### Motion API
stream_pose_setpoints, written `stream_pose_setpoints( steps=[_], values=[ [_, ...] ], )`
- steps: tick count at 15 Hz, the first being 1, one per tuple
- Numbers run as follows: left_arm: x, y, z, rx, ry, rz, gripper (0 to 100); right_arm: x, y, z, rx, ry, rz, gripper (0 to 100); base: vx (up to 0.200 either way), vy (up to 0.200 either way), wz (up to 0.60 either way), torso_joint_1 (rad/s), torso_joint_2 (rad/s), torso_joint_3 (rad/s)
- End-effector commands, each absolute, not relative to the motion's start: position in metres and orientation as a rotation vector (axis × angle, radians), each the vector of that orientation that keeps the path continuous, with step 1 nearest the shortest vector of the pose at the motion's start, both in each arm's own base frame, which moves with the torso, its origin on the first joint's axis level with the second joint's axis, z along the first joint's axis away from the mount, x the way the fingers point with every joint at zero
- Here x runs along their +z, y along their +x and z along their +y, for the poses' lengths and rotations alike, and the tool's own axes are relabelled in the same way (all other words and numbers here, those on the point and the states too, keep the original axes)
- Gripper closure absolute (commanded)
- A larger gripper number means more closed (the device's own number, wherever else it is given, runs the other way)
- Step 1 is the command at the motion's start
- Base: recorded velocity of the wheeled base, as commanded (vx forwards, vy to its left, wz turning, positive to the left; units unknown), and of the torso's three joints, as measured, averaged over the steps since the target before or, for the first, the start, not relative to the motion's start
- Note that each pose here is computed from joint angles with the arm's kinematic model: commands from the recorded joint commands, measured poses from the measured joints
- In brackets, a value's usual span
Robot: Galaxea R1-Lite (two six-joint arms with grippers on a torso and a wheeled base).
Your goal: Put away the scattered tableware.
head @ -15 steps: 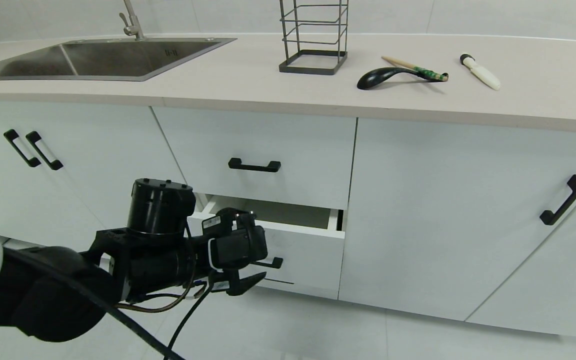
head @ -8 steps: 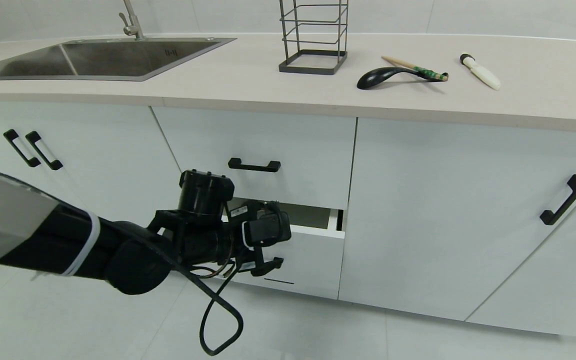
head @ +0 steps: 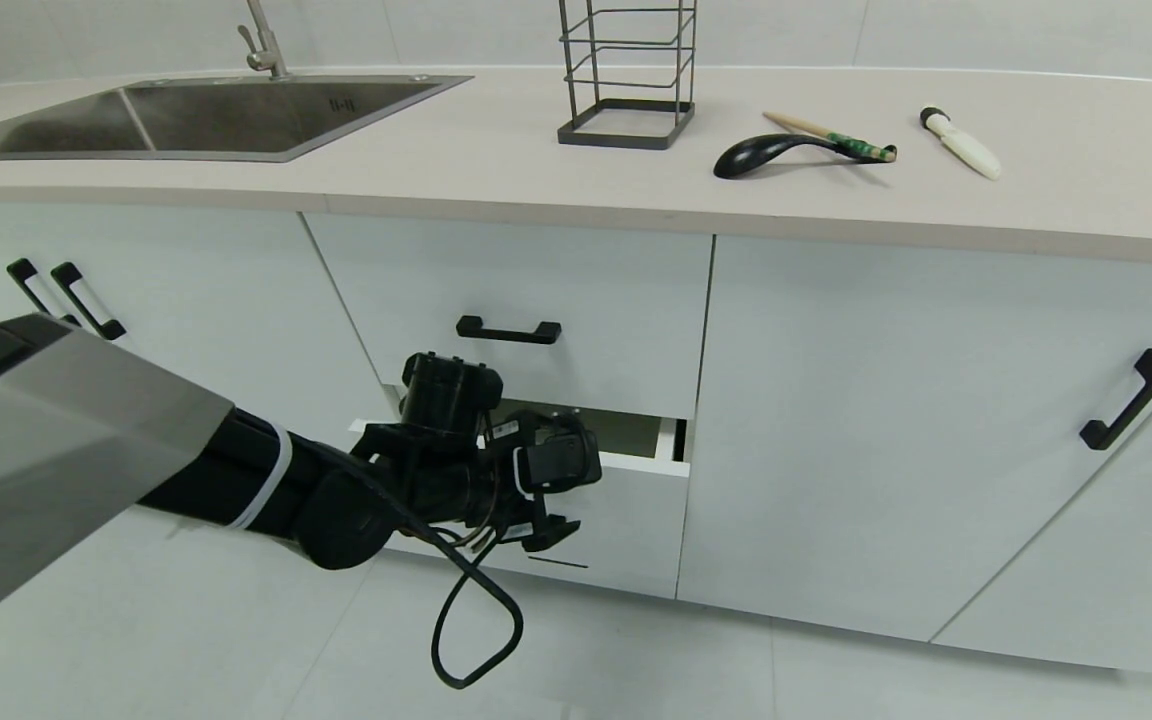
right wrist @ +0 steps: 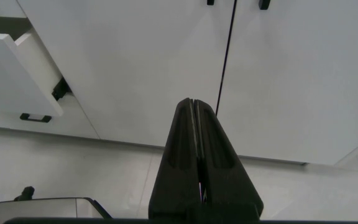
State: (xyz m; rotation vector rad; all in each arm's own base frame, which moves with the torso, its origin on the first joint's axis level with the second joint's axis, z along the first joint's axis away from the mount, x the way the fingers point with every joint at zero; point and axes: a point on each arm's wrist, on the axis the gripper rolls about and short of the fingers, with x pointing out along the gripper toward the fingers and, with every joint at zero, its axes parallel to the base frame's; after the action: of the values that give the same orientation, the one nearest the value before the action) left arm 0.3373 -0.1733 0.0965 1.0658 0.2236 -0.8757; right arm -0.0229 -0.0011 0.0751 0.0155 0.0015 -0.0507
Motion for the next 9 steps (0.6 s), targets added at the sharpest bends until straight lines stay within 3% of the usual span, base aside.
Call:
stream_pose_setpoints(
  steps=[1, 9],
  values=[
    [0.0943, 0.3378, -0.1736, -0.878, 1.066, 0.229, 0, 0.0752, -0.0228, -0.0011, -0.051, 0.015, 0.003, 100, 0.000, 0.000, 0.00, 0.000, 0.00, 0.000],
    [0.0947, 0.3290, -0.1704, -0.887, 1.067, 0.241, 0, 0.0752, -0.0228, -0.0011, -0.051, 0.015, 0.003, 100, 0.000, 0.000, 0.00, 0.000, 0.00, 0.000]
  ],
)
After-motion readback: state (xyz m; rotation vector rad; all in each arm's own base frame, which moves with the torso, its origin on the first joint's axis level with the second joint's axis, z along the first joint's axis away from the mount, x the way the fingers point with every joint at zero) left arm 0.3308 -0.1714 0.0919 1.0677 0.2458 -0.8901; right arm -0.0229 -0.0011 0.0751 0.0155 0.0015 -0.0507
